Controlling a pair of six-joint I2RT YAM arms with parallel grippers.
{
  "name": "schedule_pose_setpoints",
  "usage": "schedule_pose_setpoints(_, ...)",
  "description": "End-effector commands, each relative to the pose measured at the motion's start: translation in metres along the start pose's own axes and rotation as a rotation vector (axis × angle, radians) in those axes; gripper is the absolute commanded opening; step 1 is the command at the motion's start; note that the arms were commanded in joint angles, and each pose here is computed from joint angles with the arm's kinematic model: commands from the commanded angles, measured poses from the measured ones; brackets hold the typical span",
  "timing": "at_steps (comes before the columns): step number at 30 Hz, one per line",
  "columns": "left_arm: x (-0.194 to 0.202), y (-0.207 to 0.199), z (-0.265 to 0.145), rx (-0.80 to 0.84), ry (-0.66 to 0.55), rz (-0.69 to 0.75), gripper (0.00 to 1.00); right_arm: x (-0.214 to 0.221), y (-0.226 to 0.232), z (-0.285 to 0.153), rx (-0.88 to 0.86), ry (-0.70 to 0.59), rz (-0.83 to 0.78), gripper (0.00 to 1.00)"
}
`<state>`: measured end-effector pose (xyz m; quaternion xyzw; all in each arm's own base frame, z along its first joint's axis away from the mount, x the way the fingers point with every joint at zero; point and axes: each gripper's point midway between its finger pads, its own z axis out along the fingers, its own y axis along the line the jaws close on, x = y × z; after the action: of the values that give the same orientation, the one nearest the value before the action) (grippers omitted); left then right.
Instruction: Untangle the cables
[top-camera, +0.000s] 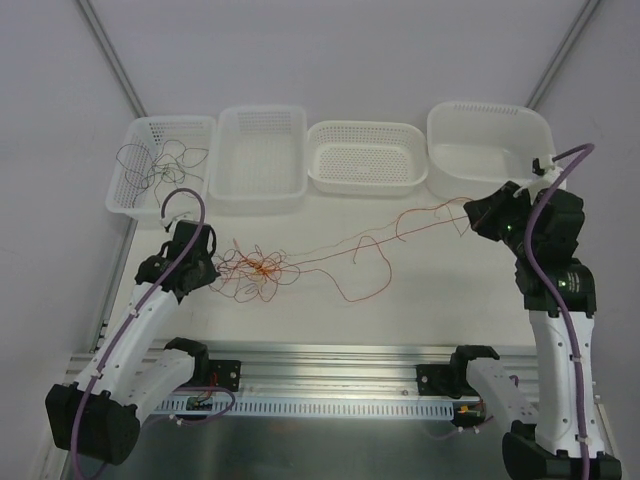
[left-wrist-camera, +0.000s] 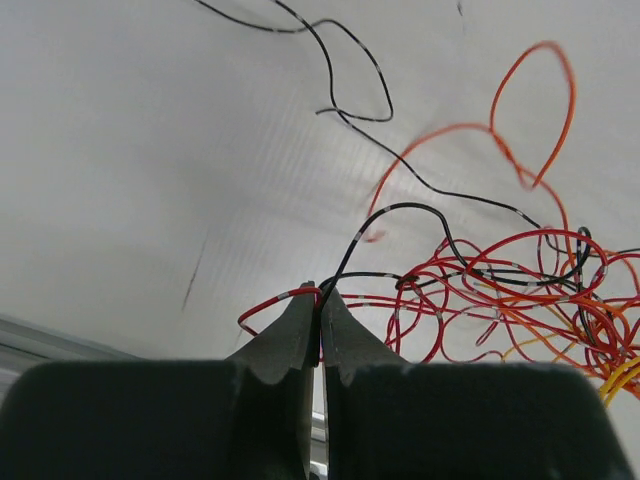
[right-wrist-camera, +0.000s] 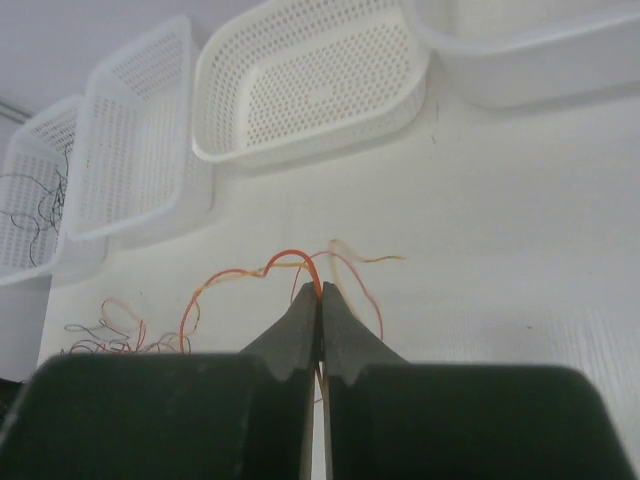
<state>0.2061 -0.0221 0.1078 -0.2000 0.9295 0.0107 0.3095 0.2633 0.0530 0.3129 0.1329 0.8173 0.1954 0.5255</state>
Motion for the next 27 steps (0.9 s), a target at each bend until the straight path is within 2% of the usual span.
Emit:
schedule_pose_setpoints(1,-0.03,0.021,-0.01,-0.117,-0.084,0.041,0.0,-0.031,0.002,-0.028,0.047,-0.066,-0.036,0.01)
schedule_pose_setpoints(8,-0.048,0.033,-0.009,-0.204,-0.108,0.068,0.0,-0.054,-0.011,-0.046,0.148,-0.134,-0.029,0.01)
schedule_pose_setpoints(12,-0.055,0.028,-0.005,-0.193,-0.092,0.081,0.0,-0.027,-0.038,-0.032,0.267,-0.003,-0.018,0.01)
schedule_pose_setpoints(13,-0.055,0.019,-0.005,-0.145,-0.082,0.106,0.0,-0.016,-0.046,-0.024,0.297,0.055,-0.014,0.09)
schedule_pose_setpoints(14,-0.053,-0.001,-0.004,-0.034,-0.07,0.113,0.0,0.007,-0.059,-0.014,0.33,0.137,-0.021,0.2)
schedule_pose_setpoints(16,-0.048,-0.02,-0.002,0.084,-0.048,0.16,0.0,0.032,-0.074,-0.004,0.367,0.222,-0.026,0.44)
schedule_pose_setpoints(17,-0.043,-0.034,-0.002,0.166,-0.037,0.171,0.0,0.051,-0.083,0.004,0.384,0.275,-0.04,0.5)
schedule_pose_setpoints(19,-0.037,-0.041,0.001,0.222,-0.028,0.209,0.0,0.069,-0.086,0.011,0.393,0.32,-0.089,0.6)
schedule_pose_setpoints(21,-0.032,-0.048,0.004,0.267,-0.017,0.228,0.0,0.087,-0.073,0.019,0.333,0.375,-0.153,0.65)
schedule_pose_setpoints(25,-0.028,-0.059,0.008,0.335,-0.011,0.27,0.0,0.103,-0.031,0.031,0.169,0.396,-0.298,0.73)
schedule_pose_setpoints(27,-0.025,-0.061,0.012,0.344,-0.001,0.28,0.0,0.114,0.002,0.037,0.022,0.424,-0.341,0.73)
